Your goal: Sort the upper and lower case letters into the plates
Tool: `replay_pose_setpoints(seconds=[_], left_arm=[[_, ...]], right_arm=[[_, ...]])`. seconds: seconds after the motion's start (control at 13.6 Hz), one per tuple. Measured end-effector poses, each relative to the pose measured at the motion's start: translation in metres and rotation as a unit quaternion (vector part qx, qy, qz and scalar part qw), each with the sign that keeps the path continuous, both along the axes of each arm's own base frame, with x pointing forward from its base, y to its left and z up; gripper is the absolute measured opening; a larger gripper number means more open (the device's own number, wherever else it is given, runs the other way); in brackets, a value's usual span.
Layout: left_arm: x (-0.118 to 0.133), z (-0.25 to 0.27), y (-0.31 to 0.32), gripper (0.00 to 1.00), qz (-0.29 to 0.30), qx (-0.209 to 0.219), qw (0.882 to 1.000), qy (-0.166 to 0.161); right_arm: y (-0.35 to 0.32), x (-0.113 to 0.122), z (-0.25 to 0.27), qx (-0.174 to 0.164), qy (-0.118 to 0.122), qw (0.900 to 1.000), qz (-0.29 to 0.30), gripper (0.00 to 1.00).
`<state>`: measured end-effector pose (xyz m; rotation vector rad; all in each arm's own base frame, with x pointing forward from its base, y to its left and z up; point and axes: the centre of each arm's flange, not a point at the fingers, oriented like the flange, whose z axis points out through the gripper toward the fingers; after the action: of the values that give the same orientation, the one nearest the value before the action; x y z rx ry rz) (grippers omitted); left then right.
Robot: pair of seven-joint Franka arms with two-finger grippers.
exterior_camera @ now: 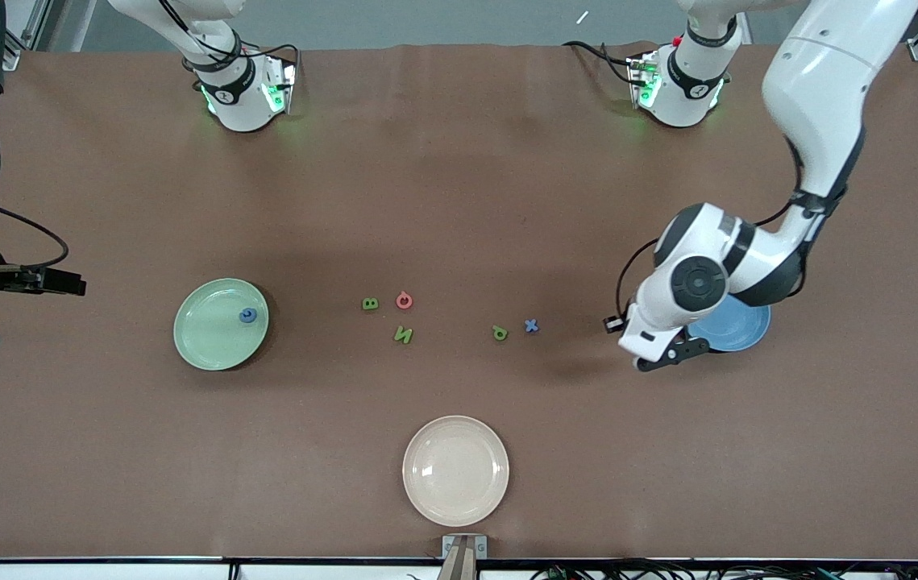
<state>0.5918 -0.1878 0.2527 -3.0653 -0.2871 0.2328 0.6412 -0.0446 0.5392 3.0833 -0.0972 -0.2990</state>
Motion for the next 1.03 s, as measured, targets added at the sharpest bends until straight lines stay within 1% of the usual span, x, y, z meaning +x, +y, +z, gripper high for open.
replay_pose_setpoints(seconds=[0.15, 0.22, 0.37, 0.51, 0.73, 0.88, 1.03], left_arm=[[-0.013, 0.001, 0.045, 0.27, -0.068, -0.009, 0.998, 0.015], [-0.019, 0.001, 0.064, 0.27, -0.094, -0.011, 0.995, 0.016], [-0.032, -0.006, 0.090, 0.27, -0.134, -0.016, 0.991, 0.004], [-0.046, -0.019, 0.109, 0.27, -0.164, -0.006, 0.986, -0.011], [-0.057, -0.034, 0.131, 0.27, -0.192, -0.002, 0.981, -0.018], [-0.057, -0.037, 0.144, 0.27, -0.210, -0.007, 0.978, -0.018], [-0.057, -0.040, 0.153, 0.27, -0.221, -0.009, 0.975, -0.017]], right_arm=[[0.000, 0.001, 0.005, 0.000, -0.006, 1.000, 0.000, 1.00], [0.001, 0.002, 0.010, 0.000, -0.011, 1.000, 0.001, 1.00], [0.005, 0.002, 0.020, 0.002, -0.022, 1.000, 0.004, 1.00], [0.007, -0.001, 0.032, 0.007, -0.028, 1.000, 0.005, 1.00], [0.009, -0.009, 0.040, 0.012, -0.018, 1.000, 0.004, 1.00], [0.009, -0.015, 0.043, 0.013, -0.007, 1.000, 0.003, 1.00], [0.011, -0.023, 0.044, 0.014, -0.003, 1.000, 0.004, 1.00]])
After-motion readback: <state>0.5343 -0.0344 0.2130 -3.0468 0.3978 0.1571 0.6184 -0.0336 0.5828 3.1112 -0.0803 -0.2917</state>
